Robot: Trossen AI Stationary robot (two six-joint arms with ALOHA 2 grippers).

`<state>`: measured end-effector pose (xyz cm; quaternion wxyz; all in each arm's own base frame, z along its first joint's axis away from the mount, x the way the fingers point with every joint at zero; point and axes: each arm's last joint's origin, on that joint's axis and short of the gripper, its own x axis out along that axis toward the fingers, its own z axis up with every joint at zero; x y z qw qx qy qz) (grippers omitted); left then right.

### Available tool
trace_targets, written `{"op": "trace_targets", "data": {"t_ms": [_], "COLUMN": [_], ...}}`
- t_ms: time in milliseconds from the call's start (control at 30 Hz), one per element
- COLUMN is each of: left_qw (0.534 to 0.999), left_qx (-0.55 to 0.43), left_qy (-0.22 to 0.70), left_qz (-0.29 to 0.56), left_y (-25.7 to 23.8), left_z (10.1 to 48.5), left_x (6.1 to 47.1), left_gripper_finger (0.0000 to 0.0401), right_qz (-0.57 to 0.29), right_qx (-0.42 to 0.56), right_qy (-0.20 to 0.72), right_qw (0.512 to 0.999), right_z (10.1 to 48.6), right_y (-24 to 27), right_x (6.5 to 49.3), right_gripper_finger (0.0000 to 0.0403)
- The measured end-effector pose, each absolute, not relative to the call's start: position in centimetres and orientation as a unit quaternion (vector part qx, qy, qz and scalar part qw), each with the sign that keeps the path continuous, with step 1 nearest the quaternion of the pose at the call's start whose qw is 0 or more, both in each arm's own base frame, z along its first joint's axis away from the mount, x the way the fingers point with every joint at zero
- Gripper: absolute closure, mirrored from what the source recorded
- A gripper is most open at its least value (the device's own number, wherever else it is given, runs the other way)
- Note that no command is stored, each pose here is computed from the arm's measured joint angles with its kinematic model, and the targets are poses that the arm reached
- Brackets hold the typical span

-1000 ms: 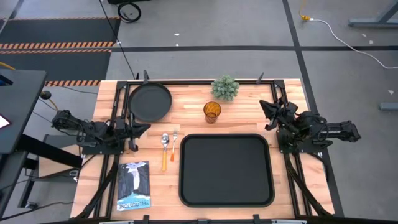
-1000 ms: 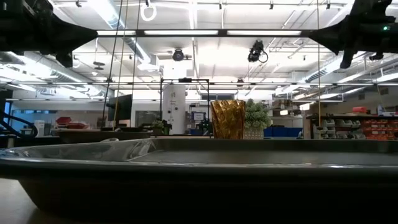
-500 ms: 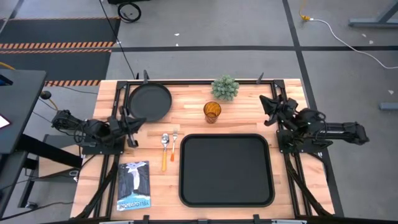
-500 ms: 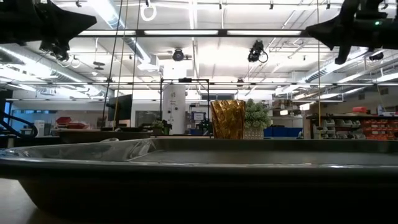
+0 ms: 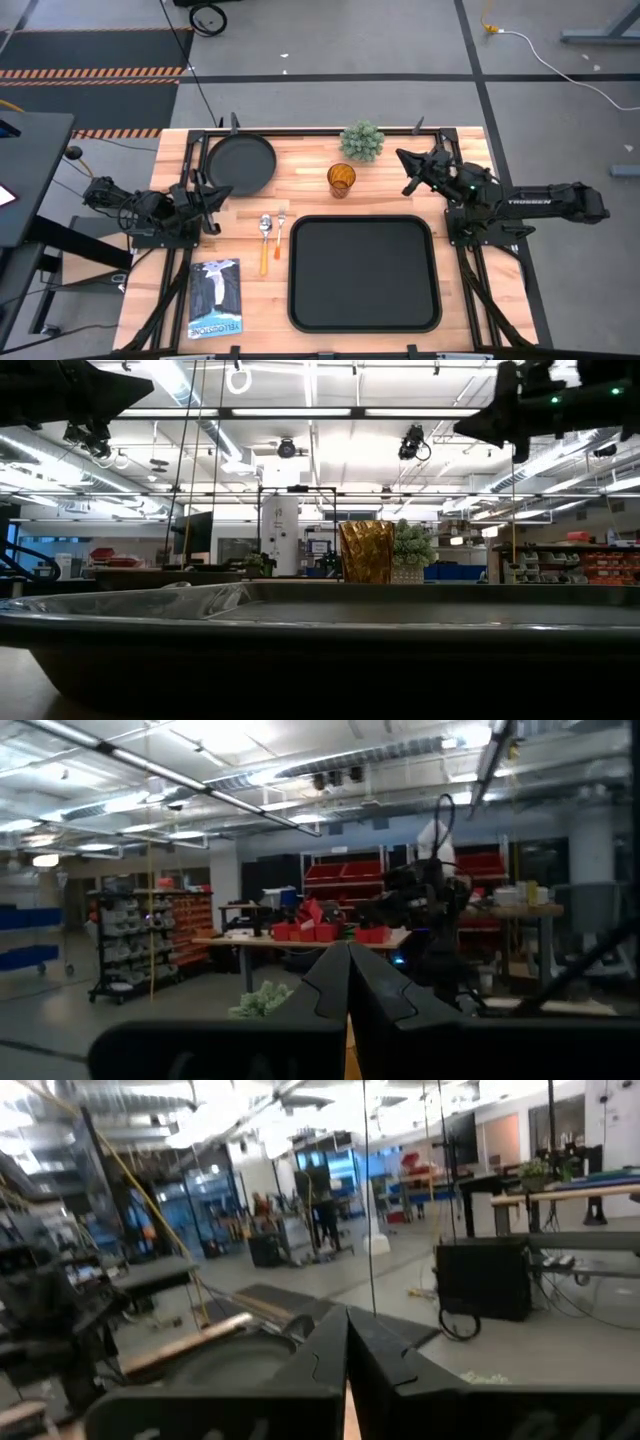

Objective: Pick and place plate/cup/fork/spoon on tray
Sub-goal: Put the brown cup on the black tray

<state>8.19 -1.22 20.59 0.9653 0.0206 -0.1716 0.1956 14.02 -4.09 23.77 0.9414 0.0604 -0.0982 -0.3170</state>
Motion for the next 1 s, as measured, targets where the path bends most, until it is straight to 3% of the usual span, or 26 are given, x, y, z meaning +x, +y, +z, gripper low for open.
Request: {"op": "trace_targets", "data": {"t_ms": [300,533,1000], "left_qw": [0.97,0.972,0.972], "left_qx": [0.075,0.081,0.077], "left_qy": [-0.179,-0.182,-0.183], "left_qz": [0.146,0.125,0.124], "left_y": [-1.6,-1.7,-1.7], "left_z": [20.6,20.6,20.6], "left_x": [8.3,8.3,8.3], "left_gripper_finger": [0.0357,0.0364,0.0373], "right_qz": [-0.319,-0.259,-0.273], "right_qx": [0.054,0.061,0.066], "right_qy": [-0.016,0.068,0.205], "right_qw": [0.946,0.962,0.938], "right_z": [25.7,26.6,29.0], "right_y": [-4.8,-4.9,-6.5], "right_x": [17.2,19.4,23.0], "right_gripper_finger": [0.0393,0.0394,0.0395]}}
